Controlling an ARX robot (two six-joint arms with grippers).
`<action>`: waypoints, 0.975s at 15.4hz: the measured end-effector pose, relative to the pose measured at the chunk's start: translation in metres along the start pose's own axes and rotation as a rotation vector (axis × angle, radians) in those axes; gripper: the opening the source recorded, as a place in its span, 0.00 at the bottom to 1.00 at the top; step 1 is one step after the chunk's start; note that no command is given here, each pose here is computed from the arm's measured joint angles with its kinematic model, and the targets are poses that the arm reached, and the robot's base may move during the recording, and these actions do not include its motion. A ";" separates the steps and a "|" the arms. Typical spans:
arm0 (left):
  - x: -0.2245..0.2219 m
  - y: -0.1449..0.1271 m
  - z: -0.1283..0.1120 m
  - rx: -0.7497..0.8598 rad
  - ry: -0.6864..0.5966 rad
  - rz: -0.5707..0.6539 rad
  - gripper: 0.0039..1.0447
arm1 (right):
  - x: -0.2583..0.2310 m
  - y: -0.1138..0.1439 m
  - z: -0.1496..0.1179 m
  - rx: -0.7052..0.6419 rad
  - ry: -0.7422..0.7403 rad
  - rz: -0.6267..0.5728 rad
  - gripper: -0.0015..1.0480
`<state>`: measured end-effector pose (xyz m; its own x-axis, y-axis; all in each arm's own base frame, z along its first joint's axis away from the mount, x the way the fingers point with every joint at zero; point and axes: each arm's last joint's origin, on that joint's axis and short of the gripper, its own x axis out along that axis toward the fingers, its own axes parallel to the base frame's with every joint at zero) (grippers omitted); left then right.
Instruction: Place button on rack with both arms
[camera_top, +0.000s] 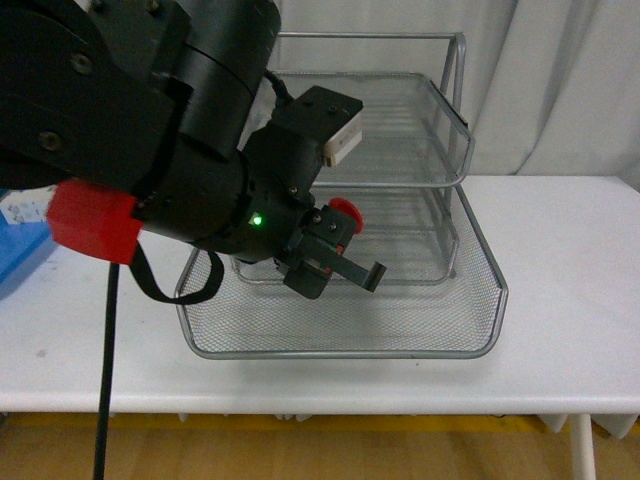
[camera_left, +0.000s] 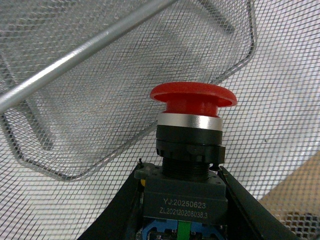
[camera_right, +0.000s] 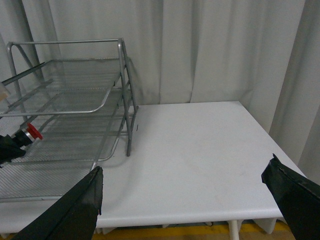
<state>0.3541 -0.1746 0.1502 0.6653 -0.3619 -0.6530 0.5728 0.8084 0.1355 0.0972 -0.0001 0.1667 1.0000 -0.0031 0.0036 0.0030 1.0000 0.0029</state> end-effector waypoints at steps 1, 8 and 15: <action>0.010 0.001 -0.001 -0.002 0.022 0.015 0.34 | 0.000 0.000 0.000 0.000 0.000 0.000 0.94; -0.045 0.007 -0.010 -0.098 -0.126 0.010 0.95 | 0.000 0.000 0.000 0.000 0.000 0.000 0.94; -0.135 0.029 -0.097 -0.328 -0.607 0.538 0.51 | 0.000 0.000 0.000 0.000 -0.002 0.002 0.94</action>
<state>0.2346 -0.0578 0.1702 0.9992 -0.0024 -0.0402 0.0036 0.9996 0.0289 0.0972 0.0000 0.1669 1.0000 -0.0011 0.0055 0.0011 1.0000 0.0025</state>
